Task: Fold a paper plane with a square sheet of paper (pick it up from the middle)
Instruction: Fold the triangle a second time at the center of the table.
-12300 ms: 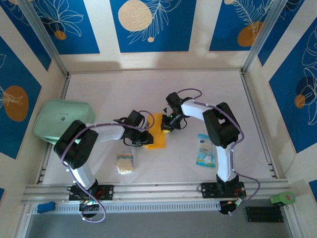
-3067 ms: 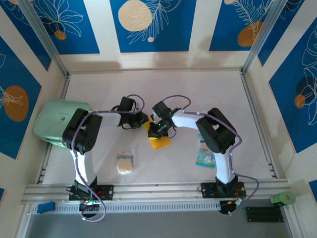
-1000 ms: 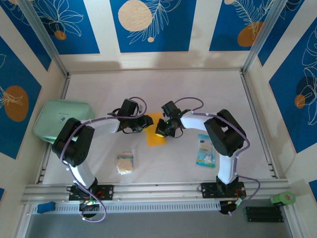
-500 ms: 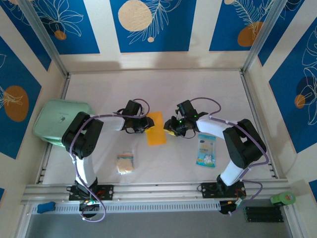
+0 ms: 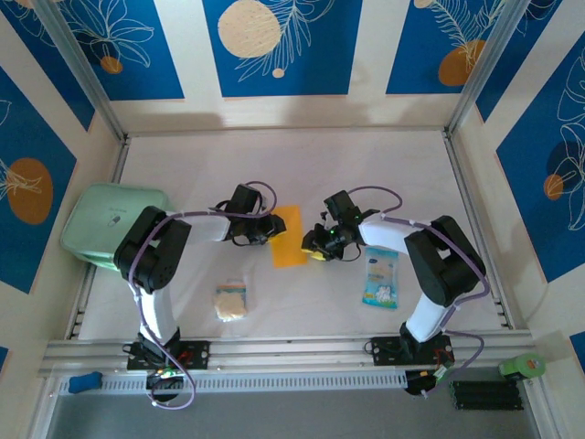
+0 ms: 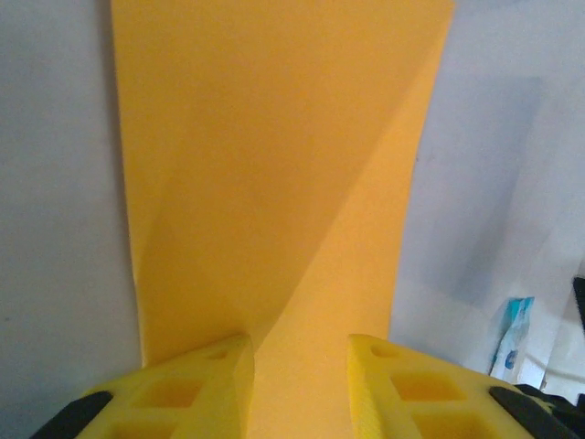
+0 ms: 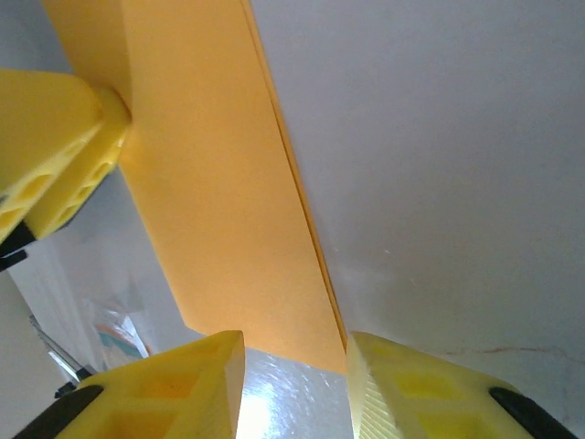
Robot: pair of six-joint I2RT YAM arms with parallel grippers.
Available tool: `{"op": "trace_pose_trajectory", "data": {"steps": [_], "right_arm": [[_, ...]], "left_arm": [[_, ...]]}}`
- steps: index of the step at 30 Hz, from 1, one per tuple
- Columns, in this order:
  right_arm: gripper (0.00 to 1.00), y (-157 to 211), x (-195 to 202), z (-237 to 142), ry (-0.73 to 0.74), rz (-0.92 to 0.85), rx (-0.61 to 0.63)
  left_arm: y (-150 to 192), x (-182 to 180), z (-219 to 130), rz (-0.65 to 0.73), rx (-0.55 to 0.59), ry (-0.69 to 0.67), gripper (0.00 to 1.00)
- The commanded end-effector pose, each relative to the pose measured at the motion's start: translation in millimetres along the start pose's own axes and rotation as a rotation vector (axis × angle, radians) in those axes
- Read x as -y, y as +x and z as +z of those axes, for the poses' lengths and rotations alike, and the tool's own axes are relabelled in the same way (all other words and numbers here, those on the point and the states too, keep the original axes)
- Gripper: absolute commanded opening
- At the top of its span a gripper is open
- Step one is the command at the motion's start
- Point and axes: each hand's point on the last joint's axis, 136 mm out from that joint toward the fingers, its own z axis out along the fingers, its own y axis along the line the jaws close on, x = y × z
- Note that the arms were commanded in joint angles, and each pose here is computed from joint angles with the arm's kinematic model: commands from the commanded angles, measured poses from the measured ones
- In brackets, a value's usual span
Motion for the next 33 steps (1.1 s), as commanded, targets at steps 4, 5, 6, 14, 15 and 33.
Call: {"op": "trace_pose_trajectory", "data": {"steps": [4,5,6,14,15,33], "right_arm": [[0.34,5.7,-1.1,5.0,0.009,-0.029,-0.042],[0.34,5.4,-1.2,5.3,0.009,-0.031,-0.043],[0.34,5.9,-0.8,5.9,0.010,-0.033,-0.045],[0.33,5.5,0.8,6.4,0.019,-0.047,-0.048],[0.33,5.5,0.6,6.3,0.018,-0.050,-0.047],[0.32,13.7,-1.1,11.7,0.013,-0.097,-0.099]], "left_arm": [[-5.5,14.2,-13.1,0.019,0.045,0.018,0.34],[-6.0,9.7,-12.2,0.015,0.049,0.002,0.34],[-6.6,6.7,-11.2,0.012,0.051,-0.006,0.34],[0.9,-24.1,6.0,-0.031,0.014,-0.094,0.30],[1.8,-27.5,7.0,-0.034,0.011,-0.105,0.30],[12.3,-51.5,12.4,-0.067,-0.015,-0.174,0.29]]}}
